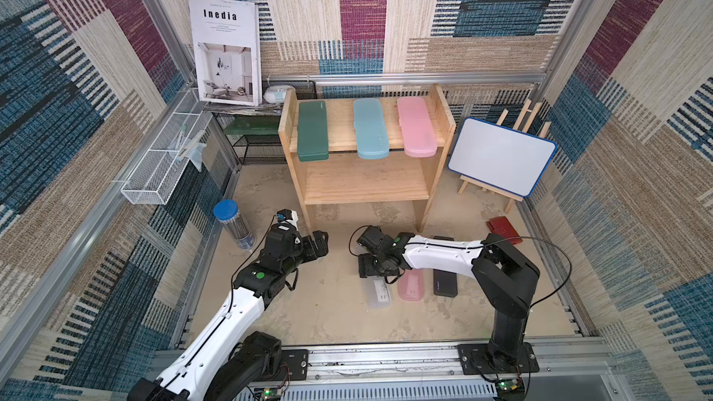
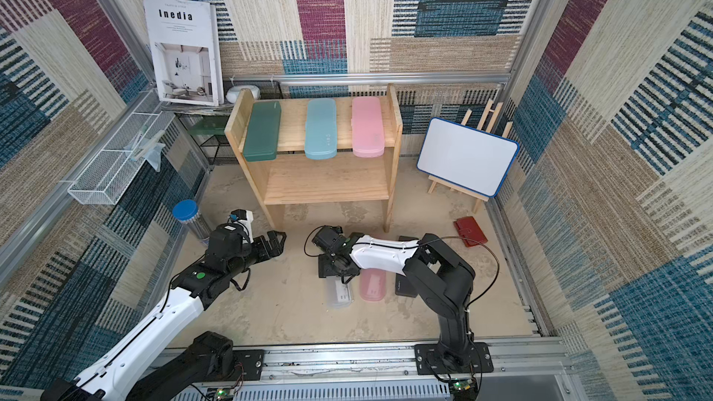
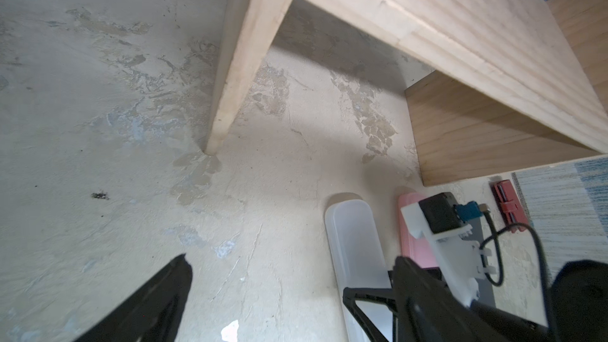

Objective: Remove the pencil cases from the shelf
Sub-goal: Adjust the pencil case at the center of the board.

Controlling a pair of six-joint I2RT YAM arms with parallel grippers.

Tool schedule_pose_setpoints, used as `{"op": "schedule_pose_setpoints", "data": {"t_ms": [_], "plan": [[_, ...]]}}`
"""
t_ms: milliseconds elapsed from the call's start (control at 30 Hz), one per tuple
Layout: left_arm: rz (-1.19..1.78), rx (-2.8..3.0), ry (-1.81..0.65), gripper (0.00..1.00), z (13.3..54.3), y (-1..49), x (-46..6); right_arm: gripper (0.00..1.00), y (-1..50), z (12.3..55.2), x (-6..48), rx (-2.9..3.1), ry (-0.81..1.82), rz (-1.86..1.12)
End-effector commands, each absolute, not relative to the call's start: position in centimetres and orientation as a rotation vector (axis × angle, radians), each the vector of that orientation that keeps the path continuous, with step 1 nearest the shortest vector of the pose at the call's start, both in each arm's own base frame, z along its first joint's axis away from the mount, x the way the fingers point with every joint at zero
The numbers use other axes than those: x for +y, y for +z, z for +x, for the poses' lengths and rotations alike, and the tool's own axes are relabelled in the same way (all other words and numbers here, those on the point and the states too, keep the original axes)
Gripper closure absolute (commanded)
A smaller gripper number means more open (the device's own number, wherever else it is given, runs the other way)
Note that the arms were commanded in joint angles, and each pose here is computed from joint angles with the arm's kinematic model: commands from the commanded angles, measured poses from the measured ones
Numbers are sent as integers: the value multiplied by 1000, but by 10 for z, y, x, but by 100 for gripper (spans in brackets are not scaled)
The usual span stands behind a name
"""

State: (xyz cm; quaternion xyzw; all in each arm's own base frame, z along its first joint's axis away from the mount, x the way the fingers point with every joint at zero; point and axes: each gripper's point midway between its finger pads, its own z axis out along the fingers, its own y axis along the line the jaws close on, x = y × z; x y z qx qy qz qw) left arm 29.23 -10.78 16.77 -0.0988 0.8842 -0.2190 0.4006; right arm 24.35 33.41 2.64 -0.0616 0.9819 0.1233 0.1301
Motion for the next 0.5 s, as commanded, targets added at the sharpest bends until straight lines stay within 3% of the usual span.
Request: {"op": "schedule_pose_setpoints", "data": {"t_ms": [0,67,167,433,467], "plan": [[-229,2211,-612,1,299,175,-117,26,10,235,306,2930,195,-25],[-222,2221,-624,0,300,174,-120,20,10,238,306,2929,180,-26],[-216,2231,-628,1,303,171,-122,2,25,246,312,2875,195,-61],[-213,2202,-641,1,307,183,-124,0,88,250,281,2699,143,-89],[-212,2196,-644,1,308,186,-124,7,90,247,272,2692,134,-64]]}}
